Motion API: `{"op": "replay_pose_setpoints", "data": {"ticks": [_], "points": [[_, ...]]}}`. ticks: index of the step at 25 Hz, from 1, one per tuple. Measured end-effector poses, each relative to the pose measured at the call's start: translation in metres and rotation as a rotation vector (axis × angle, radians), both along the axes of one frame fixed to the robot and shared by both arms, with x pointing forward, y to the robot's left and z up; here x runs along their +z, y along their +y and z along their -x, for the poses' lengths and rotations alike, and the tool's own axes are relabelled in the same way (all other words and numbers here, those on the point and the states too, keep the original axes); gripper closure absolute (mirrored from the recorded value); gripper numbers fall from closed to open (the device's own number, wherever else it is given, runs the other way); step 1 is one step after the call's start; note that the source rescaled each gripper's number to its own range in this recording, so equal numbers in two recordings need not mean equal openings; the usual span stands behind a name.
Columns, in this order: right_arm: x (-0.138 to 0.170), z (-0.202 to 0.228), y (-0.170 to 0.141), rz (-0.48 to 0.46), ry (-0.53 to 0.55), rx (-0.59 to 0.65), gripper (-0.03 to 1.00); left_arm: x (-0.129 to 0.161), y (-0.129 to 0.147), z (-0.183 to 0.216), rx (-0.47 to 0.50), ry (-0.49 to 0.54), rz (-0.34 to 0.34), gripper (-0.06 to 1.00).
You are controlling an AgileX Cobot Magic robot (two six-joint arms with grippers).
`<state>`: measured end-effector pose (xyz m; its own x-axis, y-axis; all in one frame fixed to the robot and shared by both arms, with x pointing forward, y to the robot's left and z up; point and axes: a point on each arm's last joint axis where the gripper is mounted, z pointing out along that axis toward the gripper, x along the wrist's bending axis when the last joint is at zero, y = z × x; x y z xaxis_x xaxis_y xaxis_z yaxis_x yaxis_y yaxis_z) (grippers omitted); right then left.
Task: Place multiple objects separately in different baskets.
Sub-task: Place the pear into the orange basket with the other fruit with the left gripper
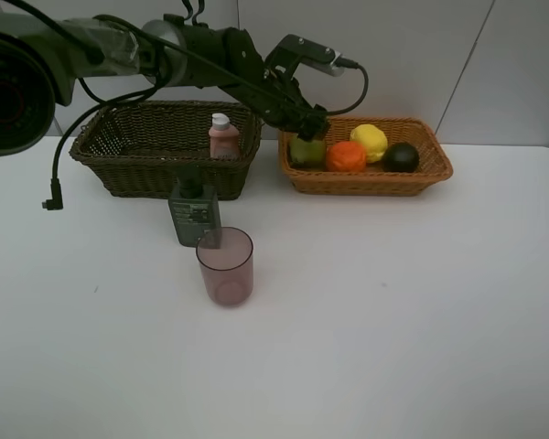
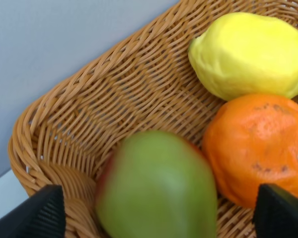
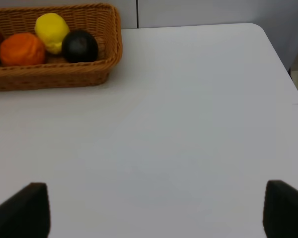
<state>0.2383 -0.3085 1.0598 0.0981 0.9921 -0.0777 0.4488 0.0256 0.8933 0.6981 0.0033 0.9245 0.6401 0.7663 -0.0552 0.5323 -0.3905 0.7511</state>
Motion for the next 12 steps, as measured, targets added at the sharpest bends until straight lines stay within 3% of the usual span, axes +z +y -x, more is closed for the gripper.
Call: {"op": "replay_pose_setpoints", "data": {"ticks": [7, 12], "points": [[0.0, 0.0, 0.0, 0.0, 0.0, 0.0, 0.09, 0.012, 0.001, 0.006, -0.022, 0.048, -0.004, -0.06], [0.0, 0.0, 0.0, 0.0, 0.0, 0.0, 0.09, 0.064, 0.006, 0.022, -0.06, 0.069, 0.003, -0.06]]}}
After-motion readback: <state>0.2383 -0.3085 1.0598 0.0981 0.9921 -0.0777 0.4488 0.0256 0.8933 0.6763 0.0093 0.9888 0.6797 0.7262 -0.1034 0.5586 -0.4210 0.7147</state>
